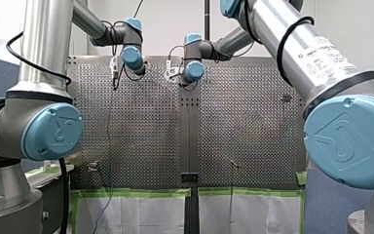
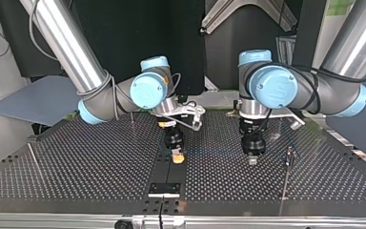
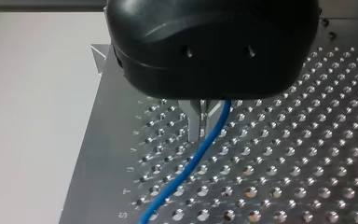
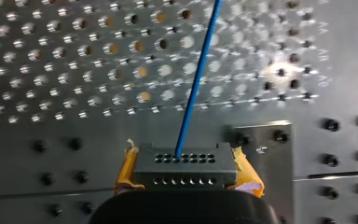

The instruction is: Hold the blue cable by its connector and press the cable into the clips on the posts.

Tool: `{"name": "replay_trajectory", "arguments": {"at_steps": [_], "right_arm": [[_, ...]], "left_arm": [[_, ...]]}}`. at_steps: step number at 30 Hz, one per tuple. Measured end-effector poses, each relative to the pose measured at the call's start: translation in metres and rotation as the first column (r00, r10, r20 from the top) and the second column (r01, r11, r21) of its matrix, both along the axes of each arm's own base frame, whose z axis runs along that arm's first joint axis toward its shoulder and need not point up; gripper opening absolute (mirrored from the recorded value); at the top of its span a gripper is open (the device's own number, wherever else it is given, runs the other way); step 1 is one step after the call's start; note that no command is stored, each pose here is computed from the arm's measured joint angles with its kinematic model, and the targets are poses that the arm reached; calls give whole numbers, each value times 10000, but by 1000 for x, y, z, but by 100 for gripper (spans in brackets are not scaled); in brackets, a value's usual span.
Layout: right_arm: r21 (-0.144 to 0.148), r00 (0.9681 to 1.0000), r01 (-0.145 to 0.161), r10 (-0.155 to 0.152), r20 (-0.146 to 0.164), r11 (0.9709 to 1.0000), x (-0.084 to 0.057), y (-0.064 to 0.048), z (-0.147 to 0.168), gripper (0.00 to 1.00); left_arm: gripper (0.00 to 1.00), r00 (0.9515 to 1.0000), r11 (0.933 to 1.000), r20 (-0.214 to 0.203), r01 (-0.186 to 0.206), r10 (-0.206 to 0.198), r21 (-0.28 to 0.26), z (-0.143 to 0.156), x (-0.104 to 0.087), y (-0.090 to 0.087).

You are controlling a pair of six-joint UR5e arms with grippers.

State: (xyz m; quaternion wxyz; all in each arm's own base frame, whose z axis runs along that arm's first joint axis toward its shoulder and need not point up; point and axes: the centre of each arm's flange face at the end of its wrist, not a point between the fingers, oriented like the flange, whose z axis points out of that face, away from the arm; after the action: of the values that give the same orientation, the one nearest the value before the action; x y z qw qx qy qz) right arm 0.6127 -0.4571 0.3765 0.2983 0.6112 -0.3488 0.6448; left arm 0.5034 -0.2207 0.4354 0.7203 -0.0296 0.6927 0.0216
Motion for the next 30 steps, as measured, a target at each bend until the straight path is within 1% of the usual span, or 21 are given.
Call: {"name": "replay_trajectory", "arguments": {"at_steps": [2,3,4,6,7,10,11,12,13,14,15,17,23,30], "right_arm": [[102,10000,-2,2,-69,9999,-1,1,-6,0],[153,9999,-6,8,-103,9999,-1,2,-9,0],[236,9999,25,-21,-163,9997,-3,2,-14,0],[332,9997,91,-84,-216,9994,-6,0,-20,0],[399,9996,118,-108,-259,9991,-8,0,-24,0],[583,9990,177,-153,-411,9981,-11,2,-36,0],[628,9988,191,-163,-453,9978,-12,2,-39,0],[656,9987,195,-164,-482,9977,-13,2,-41,0],[685,9986,189,-154,-511,9975,-13,3,-43,0],[699,9985,187,-151,-529,9974,-14,3,-44,0],[707,9984,184,-146,-541,9973,-14,3,-45,0],[717,9983,172,-132,-560,9973,-14,3,-46,0],[723,9983,165,-124,-573,9972,-14,3,-47,0],[741,9982,165,-122,-593,9971,-15,4,-48,0]], "left_arm": [[11,10000,10000,-21,-64,63,-18,-5,-2,-2],[11,10000,10000,-31,-89,89,-27,-7,-3,-2],[14,9999,9999,-25,-139,138,-44,-9,-3,-2],[14,9999,9999,-40,-142,142,-84,-13,-5,-4],[20,9999,9998,-37,-153,153,-100,-15,-6,-5],[20,9998,9997,-11,-211,210,-104,-19,-9,-8],[16,9997,9997,-7,-232,232,-88,-20,-9,-9],[16,9997,9997,-6,-237,237,-75,-20,-10,-10],[11,9997,9997,1,-241,241,-68,-20,-10,-10],[8,9997,9997,6,-244,244,-61,-20,-11,-11],[8,9997,9997,9,-243,243,-56,-20,-11,-11],[0,9997,9997,19,-255,255,-48,-20,-11,-12],[0,9991,9991,-1,-415,415,113,-21,-12,-12],[0,9994,9991,-9,-350,350,246,-24,-15,-17]]}}
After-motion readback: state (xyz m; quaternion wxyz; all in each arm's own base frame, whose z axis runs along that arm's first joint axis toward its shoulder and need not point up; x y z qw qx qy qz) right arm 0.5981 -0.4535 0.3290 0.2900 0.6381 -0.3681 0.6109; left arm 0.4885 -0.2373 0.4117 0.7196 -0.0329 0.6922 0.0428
